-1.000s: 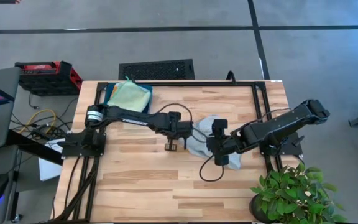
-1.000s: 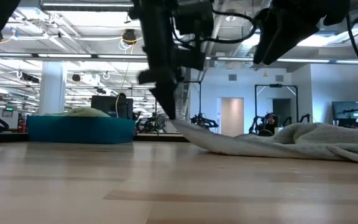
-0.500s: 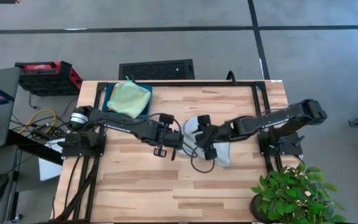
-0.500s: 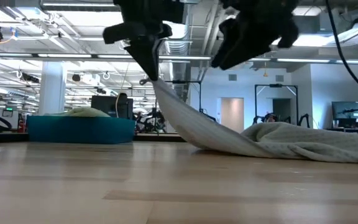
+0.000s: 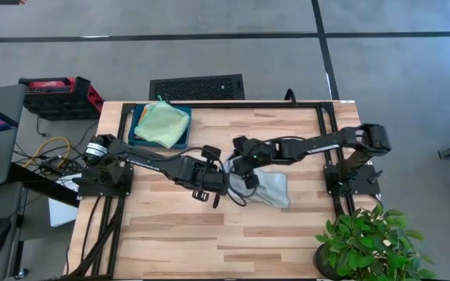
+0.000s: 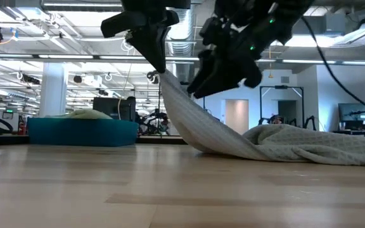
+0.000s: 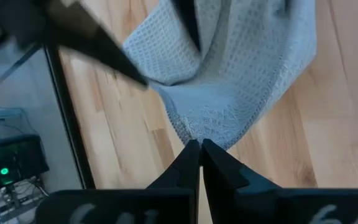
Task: Fold microfiber towels
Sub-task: Fold the gray towel
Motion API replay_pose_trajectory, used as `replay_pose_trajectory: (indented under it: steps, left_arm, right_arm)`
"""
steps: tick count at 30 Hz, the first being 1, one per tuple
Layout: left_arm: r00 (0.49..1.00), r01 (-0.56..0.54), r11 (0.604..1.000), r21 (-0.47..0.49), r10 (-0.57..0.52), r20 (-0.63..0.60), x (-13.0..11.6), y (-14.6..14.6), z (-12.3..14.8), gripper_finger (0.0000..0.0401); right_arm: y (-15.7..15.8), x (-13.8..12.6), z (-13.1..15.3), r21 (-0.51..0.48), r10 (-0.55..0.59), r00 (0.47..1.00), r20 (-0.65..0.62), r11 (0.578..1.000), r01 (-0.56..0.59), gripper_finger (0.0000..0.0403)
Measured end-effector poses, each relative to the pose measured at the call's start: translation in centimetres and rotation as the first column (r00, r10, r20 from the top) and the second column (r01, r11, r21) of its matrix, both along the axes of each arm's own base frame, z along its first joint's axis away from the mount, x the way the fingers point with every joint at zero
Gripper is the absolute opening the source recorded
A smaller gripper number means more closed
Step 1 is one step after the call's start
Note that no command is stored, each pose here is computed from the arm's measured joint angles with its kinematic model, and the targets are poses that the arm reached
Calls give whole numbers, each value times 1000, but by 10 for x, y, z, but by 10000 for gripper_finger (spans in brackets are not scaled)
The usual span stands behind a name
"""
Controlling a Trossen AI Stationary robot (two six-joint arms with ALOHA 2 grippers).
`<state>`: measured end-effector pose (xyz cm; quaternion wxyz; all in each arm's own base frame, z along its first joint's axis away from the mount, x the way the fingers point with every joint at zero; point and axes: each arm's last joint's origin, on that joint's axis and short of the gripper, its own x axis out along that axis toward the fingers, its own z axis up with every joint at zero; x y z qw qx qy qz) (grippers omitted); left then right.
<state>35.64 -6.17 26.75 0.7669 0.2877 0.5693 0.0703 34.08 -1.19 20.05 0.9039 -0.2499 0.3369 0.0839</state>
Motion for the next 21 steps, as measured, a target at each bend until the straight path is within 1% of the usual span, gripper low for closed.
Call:
replay_pose_trajectory:
  steps: [5, 7, 8, 10, 14, 17, 21]
  left_arm:
    - [1000, -12, 1000, 24, 12, 11, 0, -1, 0, 0]
    - [1000, -9, 1000, 30, 8, 12, -1, -3, 0, 0]
    - [1000, -8, 999, 31, 7, 13, -1, -4, 0, 0]
    - [1000, -12, 999, 32, 11, 18, -1, -6, 0, 0]
    - [998, -44, 999, 18, 44, 41, -2, -6, 2, 0]
    - [996, -65, 998, 25, 63, 64, -9, -7, 11, 0]
    - [994, -66, 997, 31, 63, 87, -18, -8, 23, 0]
  right_arm:
    - [-14, 12, -16, -58, 12, 1000, 4, 998, -12, 244]
    - [-20, 15, -22, -55, 4, 1000, -24, 998, -5, 244]
    - [-22, 19, -22, -47, 9, 1000, -15, 999, -10, 244]
    - [-26, 24, -26, -33, 40, 999, -19, 999, -41, 244]
    - [-31, 31, -37, -23, 59, 997, -47, 998, -60, 244]
    - [-31, 34, -41, -26, 74, 995, -63, 997, -75, 244]
    - [-28, 36, -43, -23, 82, 994, -69, 996, -84, 244]
